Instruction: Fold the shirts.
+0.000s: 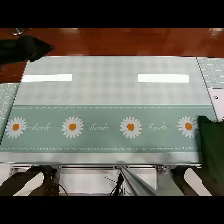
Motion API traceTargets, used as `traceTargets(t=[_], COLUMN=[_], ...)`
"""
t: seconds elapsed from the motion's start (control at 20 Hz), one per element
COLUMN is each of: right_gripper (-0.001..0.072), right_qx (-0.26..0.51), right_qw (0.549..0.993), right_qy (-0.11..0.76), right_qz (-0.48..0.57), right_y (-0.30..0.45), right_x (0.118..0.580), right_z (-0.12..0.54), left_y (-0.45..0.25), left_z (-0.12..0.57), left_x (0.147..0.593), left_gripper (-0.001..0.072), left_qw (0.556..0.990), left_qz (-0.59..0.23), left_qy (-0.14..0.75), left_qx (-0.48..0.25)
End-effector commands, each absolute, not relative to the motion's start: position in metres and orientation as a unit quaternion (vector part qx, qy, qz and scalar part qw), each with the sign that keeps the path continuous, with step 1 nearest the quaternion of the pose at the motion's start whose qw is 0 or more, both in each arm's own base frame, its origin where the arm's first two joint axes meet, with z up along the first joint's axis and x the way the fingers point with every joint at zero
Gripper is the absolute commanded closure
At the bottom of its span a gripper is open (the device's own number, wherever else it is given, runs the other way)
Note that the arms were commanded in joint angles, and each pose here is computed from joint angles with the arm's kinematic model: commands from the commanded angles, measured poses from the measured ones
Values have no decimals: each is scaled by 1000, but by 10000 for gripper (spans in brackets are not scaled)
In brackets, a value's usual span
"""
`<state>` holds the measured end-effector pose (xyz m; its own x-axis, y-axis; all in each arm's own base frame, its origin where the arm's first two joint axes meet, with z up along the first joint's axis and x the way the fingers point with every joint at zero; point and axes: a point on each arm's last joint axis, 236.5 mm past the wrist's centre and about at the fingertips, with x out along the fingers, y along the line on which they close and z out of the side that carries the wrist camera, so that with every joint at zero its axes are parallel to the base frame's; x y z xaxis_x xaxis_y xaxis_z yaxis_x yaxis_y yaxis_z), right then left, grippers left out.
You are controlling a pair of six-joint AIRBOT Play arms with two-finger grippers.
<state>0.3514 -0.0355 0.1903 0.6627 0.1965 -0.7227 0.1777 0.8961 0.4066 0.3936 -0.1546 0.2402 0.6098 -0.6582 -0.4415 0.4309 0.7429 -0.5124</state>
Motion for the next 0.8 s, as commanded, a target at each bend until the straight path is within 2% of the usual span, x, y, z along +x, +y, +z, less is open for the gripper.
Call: traceTargets(t=[0.0, 0.1, 0.2, 0.4, 0.75], right_gripper=[691, 692, 691, 690, 690], right_qx=[43, -4, -1, 35, 30], right_qw=[862, 830, 800, 813, 800], right_qy=[505, 557, 598, 579, 598], right_qz=[18, -33, -51, -42, -45], right_y=[38, 37, 31, 36, 34], right_x=[351, 333, 324, 346, 336], right_z=[92, 25, 1, 12, 9], left_y=[-200, -175, -137, -130, -131], left_z=[191, 108, 56, 25, 23], left_x=[380, 374, 371, 367, 367], left_gripper=[677, 677, 677, 676, 676], left_qw=[862, 855, 849, 833, 832], left_qz=[-319, -231, -149, -137, -137], left_qy=[386, 464, 507, 536, 538], left_qx=[-81, -20, -11, -10, -10])
